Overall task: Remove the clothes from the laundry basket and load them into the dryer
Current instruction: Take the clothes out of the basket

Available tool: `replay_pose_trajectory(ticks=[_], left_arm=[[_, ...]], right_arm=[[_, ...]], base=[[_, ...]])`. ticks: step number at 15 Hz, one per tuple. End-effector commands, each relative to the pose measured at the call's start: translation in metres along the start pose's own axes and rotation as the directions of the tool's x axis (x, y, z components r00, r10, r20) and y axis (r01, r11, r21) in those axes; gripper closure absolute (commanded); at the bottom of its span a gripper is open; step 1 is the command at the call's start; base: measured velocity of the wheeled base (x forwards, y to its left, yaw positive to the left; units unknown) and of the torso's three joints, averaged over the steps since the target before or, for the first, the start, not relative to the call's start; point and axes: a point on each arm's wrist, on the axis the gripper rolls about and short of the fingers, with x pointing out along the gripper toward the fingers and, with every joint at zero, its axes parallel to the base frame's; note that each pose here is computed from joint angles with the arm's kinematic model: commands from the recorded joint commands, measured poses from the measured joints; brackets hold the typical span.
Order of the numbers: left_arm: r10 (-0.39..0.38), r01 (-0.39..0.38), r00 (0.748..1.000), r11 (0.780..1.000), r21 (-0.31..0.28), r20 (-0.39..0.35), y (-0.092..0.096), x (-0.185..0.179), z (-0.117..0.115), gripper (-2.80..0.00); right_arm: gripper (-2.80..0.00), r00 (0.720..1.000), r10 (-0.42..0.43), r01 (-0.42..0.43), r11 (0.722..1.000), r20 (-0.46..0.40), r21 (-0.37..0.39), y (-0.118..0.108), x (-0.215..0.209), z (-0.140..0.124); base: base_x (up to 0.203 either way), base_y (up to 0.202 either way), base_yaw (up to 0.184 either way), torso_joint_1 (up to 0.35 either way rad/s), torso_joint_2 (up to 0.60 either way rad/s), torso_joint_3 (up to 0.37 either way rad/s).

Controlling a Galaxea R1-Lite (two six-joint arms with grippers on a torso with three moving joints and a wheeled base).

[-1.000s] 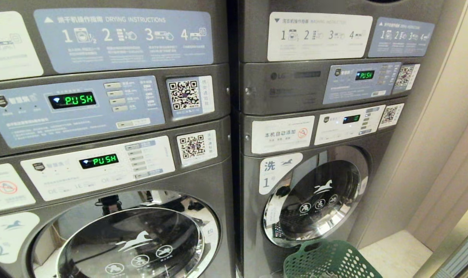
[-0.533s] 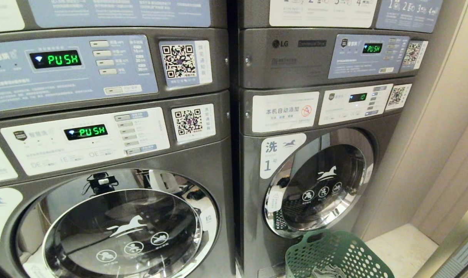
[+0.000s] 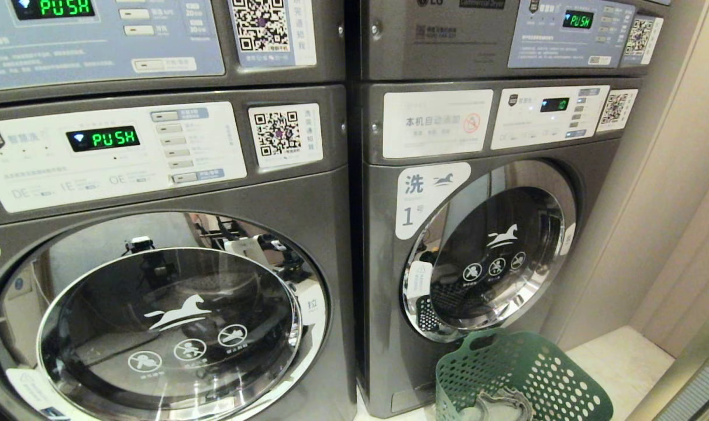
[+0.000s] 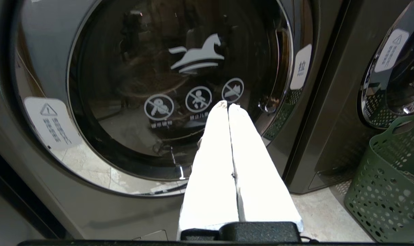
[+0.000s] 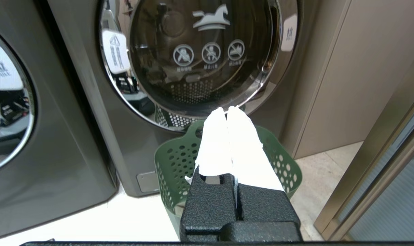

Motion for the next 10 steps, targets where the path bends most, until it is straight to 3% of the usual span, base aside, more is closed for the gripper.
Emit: replay_pose_trajectory(ticks=[1,3,10], left_arm=[[0.001,-0.001,1.000,1.000,0.000,0.000,0.0000,0.0000,-0.0005,0.00],[0.001,-0.001,1.000,1.000,0.000,0.000,0.0000,0.0000,-0.0005,0.00],[0.001,-0.001,1.000,1.000,-0.001,0.000,0.0000,0.0000,-0.0005,0.00]], right_arm=[[0.00,1.000,-0.001,0.001,1.000,0.000,0.000,0.0000,0.0000,0.0000],[0.00,1.000,0.000,0.000,1.000,0.000,0.000,0.0000,0.0000,0.0000],[0.00,1.000,-0.001,0.001,1.000,0.000,0.000,0.0000,0.0000,0.0000]], base=[[0.000,0.000,0.000,-0.071,0.44,0.373],[0.000,0.000,0.000,-0.019,0.32,0.268],[0.000,0.000,0.000,0.000,0.00,0.000]])
